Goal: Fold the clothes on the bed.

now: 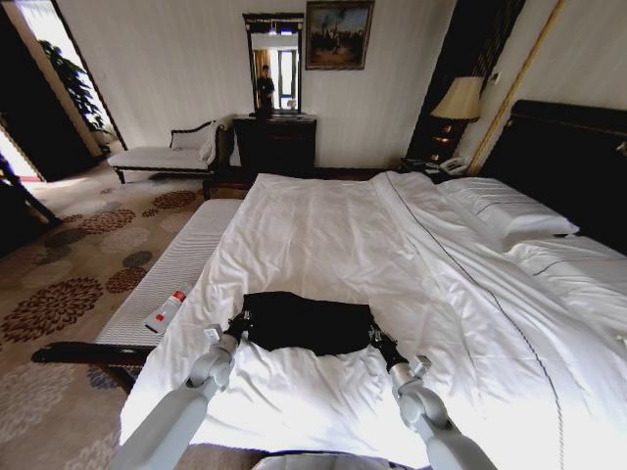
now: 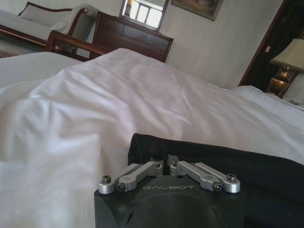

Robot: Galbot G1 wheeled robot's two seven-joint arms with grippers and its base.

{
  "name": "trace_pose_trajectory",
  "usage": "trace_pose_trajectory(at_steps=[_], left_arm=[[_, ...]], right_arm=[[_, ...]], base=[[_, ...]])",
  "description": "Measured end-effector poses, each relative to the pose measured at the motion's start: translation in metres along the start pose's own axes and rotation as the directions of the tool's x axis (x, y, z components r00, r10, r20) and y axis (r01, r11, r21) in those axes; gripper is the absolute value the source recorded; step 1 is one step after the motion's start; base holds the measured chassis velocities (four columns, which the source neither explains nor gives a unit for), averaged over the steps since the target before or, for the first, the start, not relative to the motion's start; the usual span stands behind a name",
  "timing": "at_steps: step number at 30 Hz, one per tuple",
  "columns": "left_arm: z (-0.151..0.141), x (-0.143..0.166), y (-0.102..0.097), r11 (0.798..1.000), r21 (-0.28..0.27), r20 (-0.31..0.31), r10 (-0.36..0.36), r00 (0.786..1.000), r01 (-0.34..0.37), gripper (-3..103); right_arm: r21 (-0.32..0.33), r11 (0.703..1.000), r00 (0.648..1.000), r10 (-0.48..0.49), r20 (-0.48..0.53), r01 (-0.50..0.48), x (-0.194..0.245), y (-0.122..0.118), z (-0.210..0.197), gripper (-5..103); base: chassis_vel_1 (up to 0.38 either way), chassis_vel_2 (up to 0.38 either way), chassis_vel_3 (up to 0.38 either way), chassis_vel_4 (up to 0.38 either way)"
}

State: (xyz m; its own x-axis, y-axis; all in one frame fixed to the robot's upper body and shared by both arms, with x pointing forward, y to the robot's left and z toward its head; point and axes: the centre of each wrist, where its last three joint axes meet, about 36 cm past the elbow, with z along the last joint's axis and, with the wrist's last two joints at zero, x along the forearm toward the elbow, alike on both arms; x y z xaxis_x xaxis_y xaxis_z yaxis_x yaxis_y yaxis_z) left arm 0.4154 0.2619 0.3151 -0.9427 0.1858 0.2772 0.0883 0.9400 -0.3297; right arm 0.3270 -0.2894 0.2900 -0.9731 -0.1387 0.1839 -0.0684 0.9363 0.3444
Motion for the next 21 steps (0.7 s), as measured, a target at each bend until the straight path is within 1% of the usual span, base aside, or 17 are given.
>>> trace_pose_trajectory(at_steps=[7, 10, 15, 16, 21], left_arm=[[-0.009, 0.009, 0.001, 1.0, -0.018, 0.017, -0.002, 1.0, 0.002, 2], [-0.016, 0.022, -0.003, 1.0, -0.028, 0.025, 0.008, 1.0, -0.008, 2], [-0.018, 0.041, -0.001, 0.999, -0.048, 0.015, 0.014, 1.0, -0.013, 2], [-0.018, 0.041, -0.001, 0.999, -0.048, 0.015, 0.014, 1.0, -0.013, 2], [-0.018, 0.054, 0.005, 0.997, -0.08, 0.007, 0.009, 1.0, -0.008, 2]], right_arm=[[0.014, 1.0, 1.0, -0.011, 0.014, 0.011, 0.007, 0.007, 0.002, 1], [0.024, 1.0, 1.0, -0.014, 0.009, 0.014, 0.012, 0.01, 0.006, 1], [0.021, 1.0, 1.0, -0.013, 0.017, 0.013, 0.018, 0.013, 0.006, 1], [0.021, 1.0, 1.0, -0.013, 0.017, 0.013, 0.018, 0.013, 0.006, 1], [0.025, 1.0, 1.0, -0.012, 0.022, 0.011, 0.026, 0.011, 0.005, 1]], base=[[0.0, 0.0, 0.0, 0.0], [0.0, 0.0, 0.0, 0.0], [0.0, 0.0, 0.0, 0.0], [0.0, 0.0, 0.0, 0.0], [0.0, 0.0, 0.0, 0.0]])
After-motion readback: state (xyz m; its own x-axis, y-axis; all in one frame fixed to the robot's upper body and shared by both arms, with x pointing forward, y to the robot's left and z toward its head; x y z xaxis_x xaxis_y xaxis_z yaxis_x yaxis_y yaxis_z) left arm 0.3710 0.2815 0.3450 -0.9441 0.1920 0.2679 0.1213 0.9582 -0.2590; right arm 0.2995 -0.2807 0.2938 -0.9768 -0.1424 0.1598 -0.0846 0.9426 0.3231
